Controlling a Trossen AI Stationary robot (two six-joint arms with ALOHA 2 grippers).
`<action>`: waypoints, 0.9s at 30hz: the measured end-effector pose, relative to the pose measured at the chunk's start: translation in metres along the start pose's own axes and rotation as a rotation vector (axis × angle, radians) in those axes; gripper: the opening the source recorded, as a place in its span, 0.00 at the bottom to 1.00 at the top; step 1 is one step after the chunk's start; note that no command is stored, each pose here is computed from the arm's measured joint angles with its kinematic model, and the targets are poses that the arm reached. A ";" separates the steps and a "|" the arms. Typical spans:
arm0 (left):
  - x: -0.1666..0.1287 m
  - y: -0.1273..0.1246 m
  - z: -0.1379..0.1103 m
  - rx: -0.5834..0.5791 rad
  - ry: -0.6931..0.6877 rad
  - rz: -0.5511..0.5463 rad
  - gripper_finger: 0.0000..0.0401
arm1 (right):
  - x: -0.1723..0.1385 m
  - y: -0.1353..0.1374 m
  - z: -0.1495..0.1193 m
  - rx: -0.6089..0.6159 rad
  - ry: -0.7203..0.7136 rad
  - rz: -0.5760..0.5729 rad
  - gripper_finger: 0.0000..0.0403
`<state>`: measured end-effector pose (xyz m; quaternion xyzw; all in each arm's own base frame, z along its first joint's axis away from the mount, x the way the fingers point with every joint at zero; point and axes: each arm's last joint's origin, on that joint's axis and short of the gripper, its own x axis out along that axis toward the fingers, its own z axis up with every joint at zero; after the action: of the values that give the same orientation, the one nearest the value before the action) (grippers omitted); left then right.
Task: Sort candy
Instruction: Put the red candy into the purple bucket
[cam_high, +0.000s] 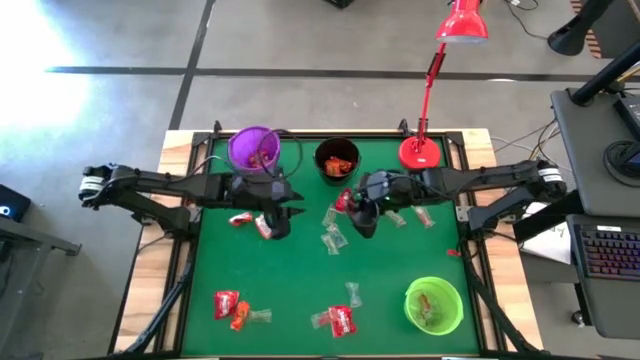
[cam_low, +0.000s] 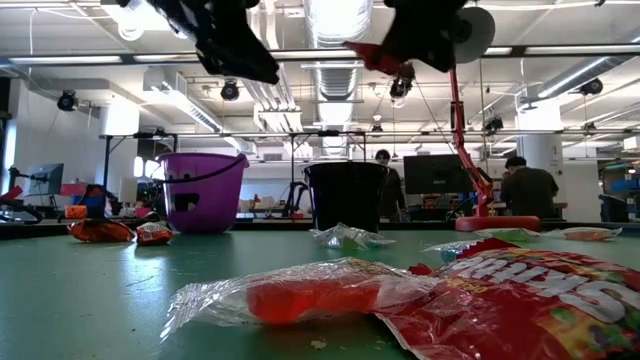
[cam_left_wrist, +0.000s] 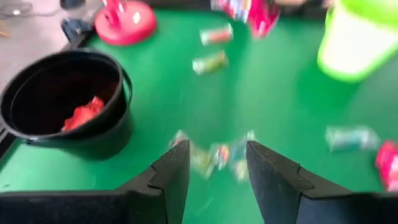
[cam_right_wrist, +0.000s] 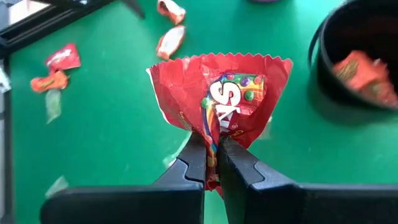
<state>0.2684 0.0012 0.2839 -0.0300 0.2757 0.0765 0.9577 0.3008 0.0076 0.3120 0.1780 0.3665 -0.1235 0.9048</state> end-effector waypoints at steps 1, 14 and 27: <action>-0.001 0.000 0.000 -0.038 -0.049 -0.006 0.35 | 0.002 0.000 0.004 -0.009 -0.003 -0.010 0.03; 0.008 0.003 -0.024 -0.462 -0.357 -0.080 0.35 | 0.022 0.018 0.049 -0.090 -0.073 -0.055 0.03; 0.009 0.000 -0.012 -0.408 -0.337 -0.126 0.35 | 0.037 0.021 0.052 -0.091 -0.036 -0.069 0.03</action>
<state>0.2695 0.0010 0.2688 -0.2265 0.0890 0.0746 0.9671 0.3668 0.0016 0.3255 0.1215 0.3613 -0.1409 0.9137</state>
